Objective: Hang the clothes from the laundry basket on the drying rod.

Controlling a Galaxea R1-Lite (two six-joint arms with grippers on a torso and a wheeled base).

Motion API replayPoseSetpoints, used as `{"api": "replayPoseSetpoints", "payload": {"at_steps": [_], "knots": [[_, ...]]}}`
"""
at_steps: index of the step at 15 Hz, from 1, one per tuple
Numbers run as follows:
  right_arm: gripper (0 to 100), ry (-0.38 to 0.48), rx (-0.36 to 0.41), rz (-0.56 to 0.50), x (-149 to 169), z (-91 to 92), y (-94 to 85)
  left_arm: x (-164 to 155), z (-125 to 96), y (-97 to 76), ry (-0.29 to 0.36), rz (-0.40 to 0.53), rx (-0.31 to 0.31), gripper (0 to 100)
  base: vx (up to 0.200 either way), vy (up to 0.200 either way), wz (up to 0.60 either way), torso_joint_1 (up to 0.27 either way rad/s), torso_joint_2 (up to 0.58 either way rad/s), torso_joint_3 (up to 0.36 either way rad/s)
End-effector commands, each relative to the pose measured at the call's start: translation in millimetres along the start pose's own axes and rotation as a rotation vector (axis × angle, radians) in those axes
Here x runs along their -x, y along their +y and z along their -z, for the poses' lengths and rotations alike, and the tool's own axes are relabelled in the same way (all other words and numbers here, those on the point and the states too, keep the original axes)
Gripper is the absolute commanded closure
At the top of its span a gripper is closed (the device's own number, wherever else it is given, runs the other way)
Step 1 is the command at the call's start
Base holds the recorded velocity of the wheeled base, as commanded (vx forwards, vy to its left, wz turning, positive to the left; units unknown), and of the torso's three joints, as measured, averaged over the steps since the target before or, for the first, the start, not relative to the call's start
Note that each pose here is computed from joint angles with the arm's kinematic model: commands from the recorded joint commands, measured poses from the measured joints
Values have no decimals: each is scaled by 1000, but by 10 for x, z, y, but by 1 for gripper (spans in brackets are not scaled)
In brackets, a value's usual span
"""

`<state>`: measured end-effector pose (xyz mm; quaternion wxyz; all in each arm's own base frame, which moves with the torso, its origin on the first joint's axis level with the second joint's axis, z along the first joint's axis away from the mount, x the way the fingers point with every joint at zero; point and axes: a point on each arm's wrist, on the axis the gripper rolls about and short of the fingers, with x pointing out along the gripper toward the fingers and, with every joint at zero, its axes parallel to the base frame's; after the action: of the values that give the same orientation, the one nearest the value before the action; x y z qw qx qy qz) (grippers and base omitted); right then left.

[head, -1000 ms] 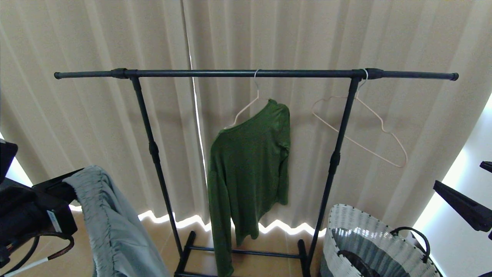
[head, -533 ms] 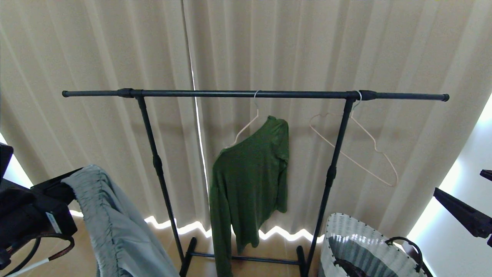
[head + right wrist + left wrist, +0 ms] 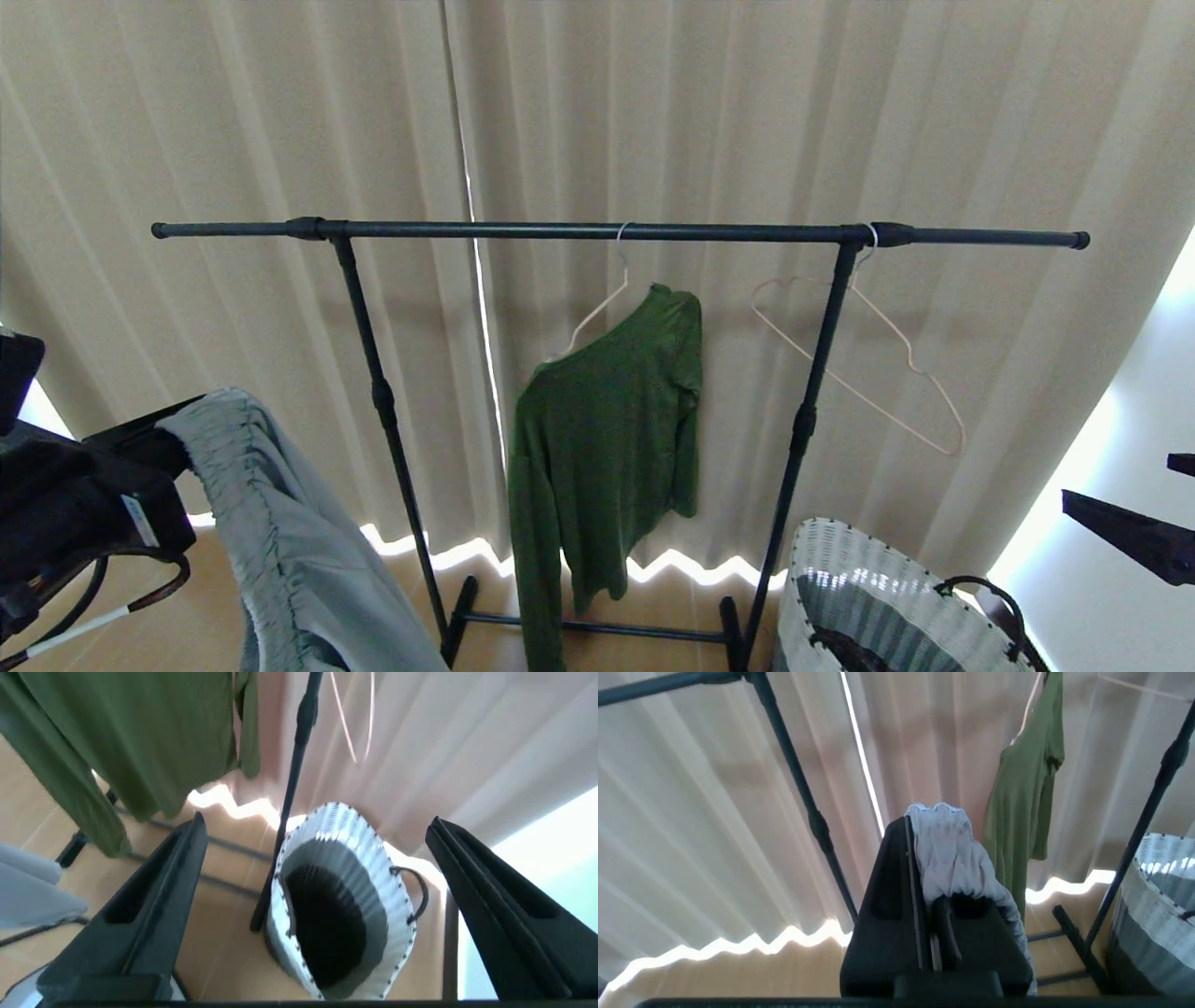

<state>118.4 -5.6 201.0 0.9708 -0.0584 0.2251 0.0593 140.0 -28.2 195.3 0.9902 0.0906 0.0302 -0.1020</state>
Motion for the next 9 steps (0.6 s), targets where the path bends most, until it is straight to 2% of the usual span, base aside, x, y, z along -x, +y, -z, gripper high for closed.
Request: {"api": "replayPoseSetpoints", "payload": {"at_steps": [1, 4, 9], "knots": [[0, 48, -6, -6, -107, -15, -22, -31, 8, -3, 10, 3, 0, 100, 200, 0, 0, 7, 2, 2], [0, 87, -11, -12, -179, -10, -33, -12, -2, -10, 0, 7, -2, 100, 200, 0, 0, -1, -4, 1], [0, 104, -13, -15, -237, -28, -46, -8, 10, -12, -21, 5, -5, 100, 200, 0, 0, 6, 0, 1]]}}
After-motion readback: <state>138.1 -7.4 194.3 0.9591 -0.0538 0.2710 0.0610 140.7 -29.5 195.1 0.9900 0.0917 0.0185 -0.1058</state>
